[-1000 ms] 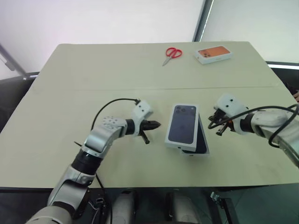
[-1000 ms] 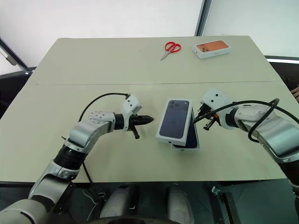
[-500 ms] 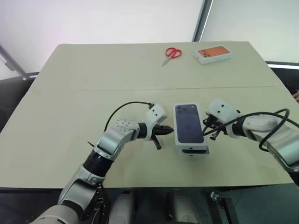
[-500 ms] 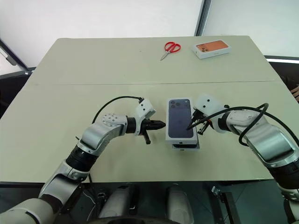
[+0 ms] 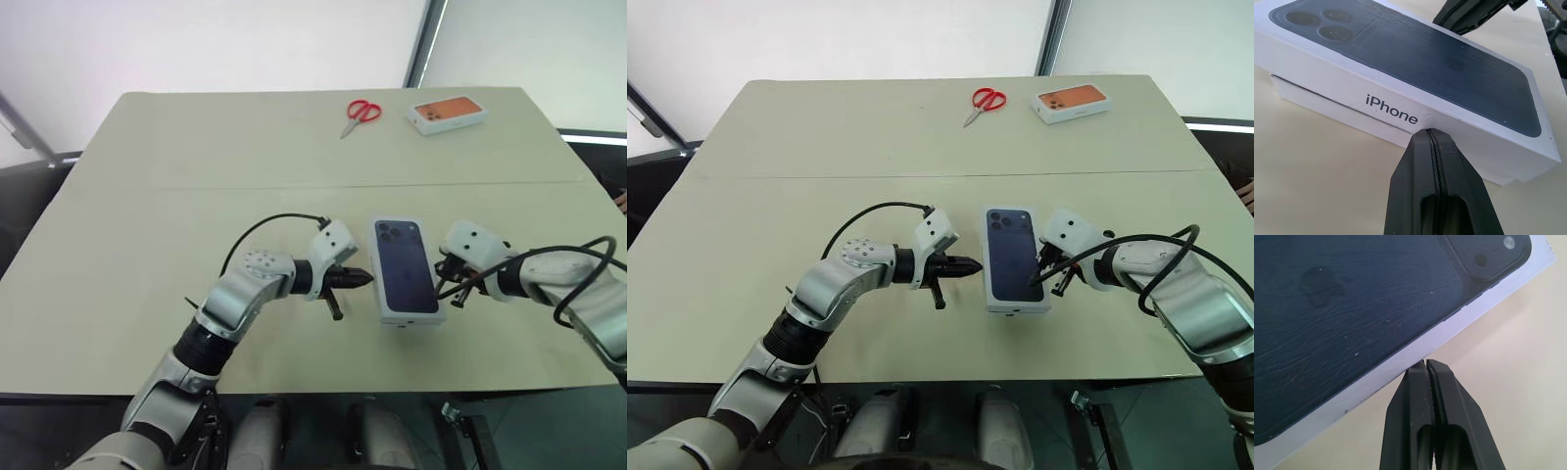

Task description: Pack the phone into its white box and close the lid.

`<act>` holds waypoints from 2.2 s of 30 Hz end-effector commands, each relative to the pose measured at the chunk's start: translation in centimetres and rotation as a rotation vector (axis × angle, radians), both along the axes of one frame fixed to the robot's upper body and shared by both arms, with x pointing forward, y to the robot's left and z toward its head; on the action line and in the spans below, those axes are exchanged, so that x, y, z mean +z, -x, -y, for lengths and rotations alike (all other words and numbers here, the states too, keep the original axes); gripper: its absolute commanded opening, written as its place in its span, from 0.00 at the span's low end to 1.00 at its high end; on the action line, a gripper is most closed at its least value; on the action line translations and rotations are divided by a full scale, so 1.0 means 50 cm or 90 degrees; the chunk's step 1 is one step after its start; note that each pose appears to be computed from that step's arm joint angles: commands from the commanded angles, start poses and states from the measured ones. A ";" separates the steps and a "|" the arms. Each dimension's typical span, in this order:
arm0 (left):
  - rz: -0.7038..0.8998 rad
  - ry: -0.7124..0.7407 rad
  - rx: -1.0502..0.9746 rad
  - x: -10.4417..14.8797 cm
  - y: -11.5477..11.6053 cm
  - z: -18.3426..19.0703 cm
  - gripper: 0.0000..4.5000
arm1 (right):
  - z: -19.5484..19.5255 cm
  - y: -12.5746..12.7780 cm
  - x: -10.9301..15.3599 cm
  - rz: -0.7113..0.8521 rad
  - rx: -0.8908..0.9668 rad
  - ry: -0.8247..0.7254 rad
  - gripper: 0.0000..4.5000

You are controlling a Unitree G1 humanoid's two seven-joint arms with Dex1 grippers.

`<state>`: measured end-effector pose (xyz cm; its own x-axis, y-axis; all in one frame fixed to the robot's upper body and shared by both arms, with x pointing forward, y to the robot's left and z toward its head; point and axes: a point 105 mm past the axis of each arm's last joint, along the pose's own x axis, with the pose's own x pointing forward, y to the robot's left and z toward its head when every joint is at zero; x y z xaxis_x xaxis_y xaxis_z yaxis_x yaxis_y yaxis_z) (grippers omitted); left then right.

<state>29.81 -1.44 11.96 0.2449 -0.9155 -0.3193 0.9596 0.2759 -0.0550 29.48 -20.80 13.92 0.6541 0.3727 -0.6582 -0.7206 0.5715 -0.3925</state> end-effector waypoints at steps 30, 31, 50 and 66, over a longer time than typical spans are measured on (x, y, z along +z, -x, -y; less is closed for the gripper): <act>-0.001 0.016 -0.049 0.011 0.023 0.033 0.00 | 0.002 0.017 0.019 0.017 0.030 0.019 0.02; 0.000 0.015 -0.048 0.011 0.022 0.033 0.00 | 0.002 0.018 0.018 0.016 0.029 0.019 0.02; 0.007 0.010 -0.007 0.008 -0.005 0.018 0.00 | -0.015 0.016 0.012 0.019 0.033 0.003 0.02; 0.002 0.003 0.026 0.001 -0.022 -0.003 0.00 | -0.005 -0.002 0.004 0.035 0.003 0.013 0.02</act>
<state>30.75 -1.12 10.85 0.2746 -0.8953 -0.3509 0.9429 0.3222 -0.0840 29.29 -21.12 13.18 0.6683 0.3453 -0.6589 -0.7057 0.5745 -0.4146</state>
